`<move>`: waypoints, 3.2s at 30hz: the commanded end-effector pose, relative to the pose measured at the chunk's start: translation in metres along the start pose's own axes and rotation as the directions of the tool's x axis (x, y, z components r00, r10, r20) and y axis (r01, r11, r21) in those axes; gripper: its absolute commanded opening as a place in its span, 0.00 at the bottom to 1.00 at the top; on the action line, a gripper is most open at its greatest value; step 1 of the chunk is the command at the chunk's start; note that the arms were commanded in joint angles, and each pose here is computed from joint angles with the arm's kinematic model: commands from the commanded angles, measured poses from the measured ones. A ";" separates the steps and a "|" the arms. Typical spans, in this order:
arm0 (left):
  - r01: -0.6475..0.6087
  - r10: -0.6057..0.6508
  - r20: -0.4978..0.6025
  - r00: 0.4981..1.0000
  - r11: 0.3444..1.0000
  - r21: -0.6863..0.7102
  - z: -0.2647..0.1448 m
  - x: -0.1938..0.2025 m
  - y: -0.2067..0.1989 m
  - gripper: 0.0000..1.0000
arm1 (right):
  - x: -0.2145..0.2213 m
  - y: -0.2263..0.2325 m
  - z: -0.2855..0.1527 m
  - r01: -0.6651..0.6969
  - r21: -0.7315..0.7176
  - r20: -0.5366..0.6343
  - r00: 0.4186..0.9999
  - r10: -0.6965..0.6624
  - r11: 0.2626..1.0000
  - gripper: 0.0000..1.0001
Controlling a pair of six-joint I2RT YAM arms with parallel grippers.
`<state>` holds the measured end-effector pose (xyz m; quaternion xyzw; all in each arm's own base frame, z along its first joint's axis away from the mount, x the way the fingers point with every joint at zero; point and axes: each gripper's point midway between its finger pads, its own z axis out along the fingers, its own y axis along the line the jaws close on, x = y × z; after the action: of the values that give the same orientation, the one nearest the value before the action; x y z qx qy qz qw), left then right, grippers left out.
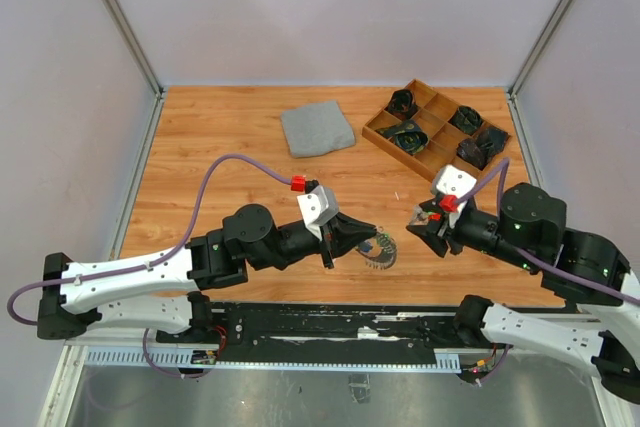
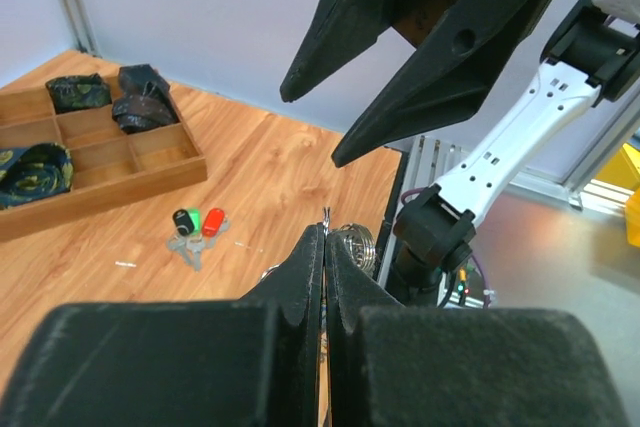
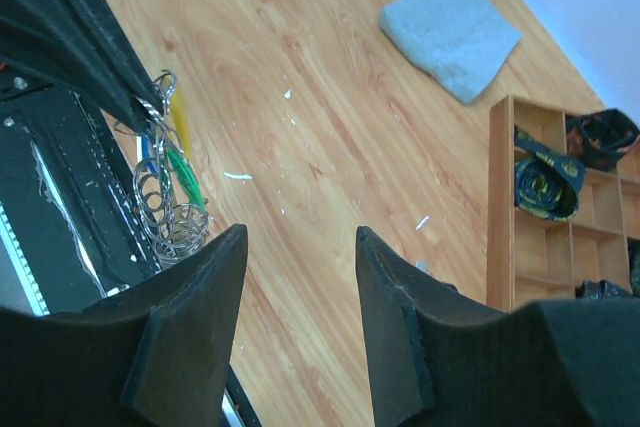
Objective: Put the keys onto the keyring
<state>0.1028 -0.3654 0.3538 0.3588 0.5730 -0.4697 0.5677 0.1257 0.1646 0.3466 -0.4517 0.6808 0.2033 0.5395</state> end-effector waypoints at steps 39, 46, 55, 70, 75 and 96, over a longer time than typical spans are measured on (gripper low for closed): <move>0.017 -0.015 0.046 0.999 0.999 -0.047 -0.005 -0.007 0.009 0.01 | 0.001 0.062 0.032 -0.459 -0.193 -0.138 0.888 0.439 0.867 0.14; 0.016 -0.014 0.049 0.999 0.999 -0.040 -0.006 -0.008 0.008 0.00 | 0.003 0.063 0.034 -0.462 -0.188 -0.146 0.886 0.441 0.866 0.12; 0.016 -0.014 0.047 0.999 0.999 -0.040 -0.005 -0.007 0.008 0.01 | 0.005 0.060 0.035 -0.457 -0.176 -0.145 0.888 0.437 0.872 0.01; 0.015 -0.013 0.040 0.999 0.999 -0.052 -0.004 -0.003 0.010 0.01 | -0.011 0.049 0.025 -0.440 -0.153 -0.093 0.898 0.430 0.885 0.01; 0.013 -0.011 0.041 0.999 0.998 -0.053 -0.004 -0.004 0.011 0.00 | -0.007 0.042 0.024 -0.429 -0.109 -0.102 0.902 0.419 0.897 0.27; 0.011 -0.009 0.045 0.999 0.999 -0.048 -0.005 -0.005 0.010 0.01 | 0.003 0.054 0.033 -0.434 -0.144 -0.167 0.896 0.411 0.889 0.21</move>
<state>0.1098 -0.3611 0.3353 0.3479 0.5960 -0.4516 0.5655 0.1026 0.2163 0.3156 -0.3510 0.7804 0.3366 0.3930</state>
